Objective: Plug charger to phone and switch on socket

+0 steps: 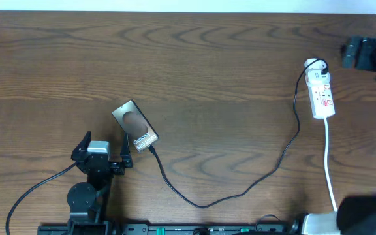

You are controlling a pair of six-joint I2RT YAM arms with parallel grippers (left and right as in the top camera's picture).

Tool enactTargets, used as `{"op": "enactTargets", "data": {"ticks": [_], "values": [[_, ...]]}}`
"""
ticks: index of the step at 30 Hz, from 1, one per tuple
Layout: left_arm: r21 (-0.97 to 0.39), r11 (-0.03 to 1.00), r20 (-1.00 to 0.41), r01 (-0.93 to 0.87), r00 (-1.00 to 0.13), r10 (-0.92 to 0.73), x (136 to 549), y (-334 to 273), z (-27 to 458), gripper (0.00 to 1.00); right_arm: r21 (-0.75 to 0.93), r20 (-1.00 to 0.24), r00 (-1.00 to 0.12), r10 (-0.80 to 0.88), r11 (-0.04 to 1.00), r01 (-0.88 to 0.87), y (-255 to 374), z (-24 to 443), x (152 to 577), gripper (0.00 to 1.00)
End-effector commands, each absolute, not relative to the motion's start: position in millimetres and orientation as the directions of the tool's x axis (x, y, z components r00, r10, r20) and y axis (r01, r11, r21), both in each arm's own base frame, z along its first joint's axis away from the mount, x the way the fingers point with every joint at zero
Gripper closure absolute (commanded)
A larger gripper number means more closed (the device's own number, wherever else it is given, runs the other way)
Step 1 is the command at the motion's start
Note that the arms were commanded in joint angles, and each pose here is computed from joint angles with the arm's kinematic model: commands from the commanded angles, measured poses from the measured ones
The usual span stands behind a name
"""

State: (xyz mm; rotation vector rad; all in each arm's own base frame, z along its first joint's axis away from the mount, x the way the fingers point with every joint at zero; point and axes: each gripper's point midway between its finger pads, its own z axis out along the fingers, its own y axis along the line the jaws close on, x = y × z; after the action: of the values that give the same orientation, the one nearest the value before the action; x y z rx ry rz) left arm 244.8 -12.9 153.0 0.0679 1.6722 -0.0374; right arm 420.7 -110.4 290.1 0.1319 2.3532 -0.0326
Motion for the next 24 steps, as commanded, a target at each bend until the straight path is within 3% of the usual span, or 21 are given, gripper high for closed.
{"op": "enactTargets", "data": {"ticks": [1, 9, 18, 24], "values": [[0.031, 0.997, -0.989, 0.071, -0.145, 0.041, 244, -13, 138, 0.08, 0.030, -0.801, -0.598, 0.004, 0.999, -0.033, -61, 298, 411, 0.01], [0.031, 0.997, -0.988, 0.071, -0.146, 0.041, 244, -13, 138, 0.08, -0.047, -0.938, -0.331, -0.102, 0.984, -0.170, 2, 263, 363, 0.01], [0.031, 0.997, -0.989, 0.071, -0.145, 0.041, 244, -13, 138, 0.08, -0.098, -0.981, -0.151, -0.123, 0.982, -0.159, 11, 224, 293, 0.01], [0.031, 0.997, -0.989, 0.071, -0.145, 0.041, 244, -13, 138, 0.08, -0.115, -0.988, -0.088, -0.129, 0.982, -0.153, 14, 201, 267, 0.01]]}}
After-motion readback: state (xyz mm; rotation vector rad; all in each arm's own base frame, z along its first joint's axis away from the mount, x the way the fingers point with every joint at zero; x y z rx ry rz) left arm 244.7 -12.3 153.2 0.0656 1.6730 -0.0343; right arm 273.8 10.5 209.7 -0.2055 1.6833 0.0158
